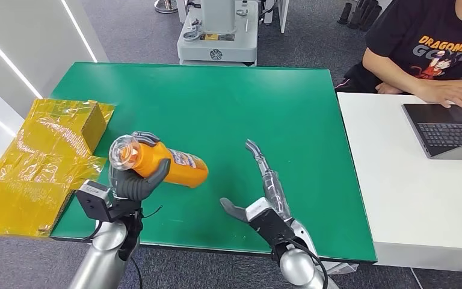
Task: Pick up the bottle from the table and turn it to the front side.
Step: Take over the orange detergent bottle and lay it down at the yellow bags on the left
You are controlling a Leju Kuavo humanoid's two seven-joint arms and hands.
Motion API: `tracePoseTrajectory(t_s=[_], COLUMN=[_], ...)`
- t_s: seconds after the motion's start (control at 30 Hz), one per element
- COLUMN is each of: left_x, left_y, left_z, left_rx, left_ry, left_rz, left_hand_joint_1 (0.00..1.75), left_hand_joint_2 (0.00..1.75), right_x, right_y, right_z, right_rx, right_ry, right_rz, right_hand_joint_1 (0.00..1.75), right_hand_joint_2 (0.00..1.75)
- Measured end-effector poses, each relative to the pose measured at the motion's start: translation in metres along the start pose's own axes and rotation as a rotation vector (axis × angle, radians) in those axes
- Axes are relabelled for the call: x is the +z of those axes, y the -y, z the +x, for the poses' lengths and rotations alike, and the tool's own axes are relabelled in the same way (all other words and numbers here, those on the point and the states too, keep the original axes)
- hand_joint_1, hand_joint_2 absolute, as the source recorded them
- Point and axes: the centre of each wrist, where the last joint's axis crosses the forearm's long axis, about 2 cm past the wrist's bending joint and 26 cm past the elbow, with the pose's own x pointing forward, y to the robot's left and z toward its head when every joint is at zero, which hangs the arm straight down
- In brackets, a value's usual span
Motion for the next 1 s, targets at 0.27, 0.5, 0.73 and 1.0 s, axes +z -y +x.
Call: tracePoseTrajectory(t_s=[0.27,0.5,0.73,1.0], left_x=[-0.003,-0.006,-0.017,-0.049], left_y=[-0.037,-0.083,-0.132,-0.188], left_z=[0.010,0.015,0.023,0.032], left_rx=[-0.174,-0.449,-0.791,-1.144], left_ry=[0.031,0.057,0.055,-0.029], left_rz=[0.021,0.010,-0.069,-0.253], left_hand_joint_1=[1.75,1.75,1.75,1.75], left_hand_joint_2=[1.75,1.75,1.75,1.75], right_x=[0.017,0.035,0.048,0.052], right_y=[-0.001,-0.003,-0.006,-0.004], right_z=[0.017,0.020,0.025,0.032], right_rx=[-0.044,-0.060,-0.065,-0.076], right_ry=[0.023,0.014,0.005,0.033], right_rz=[-0.170,-0.198,-0.218,-0.244], right_hand_joint_1=[0.00,0.00,0.00,0.00], right_hand_joint_2=[1.75,1.75,1.75,1.75])
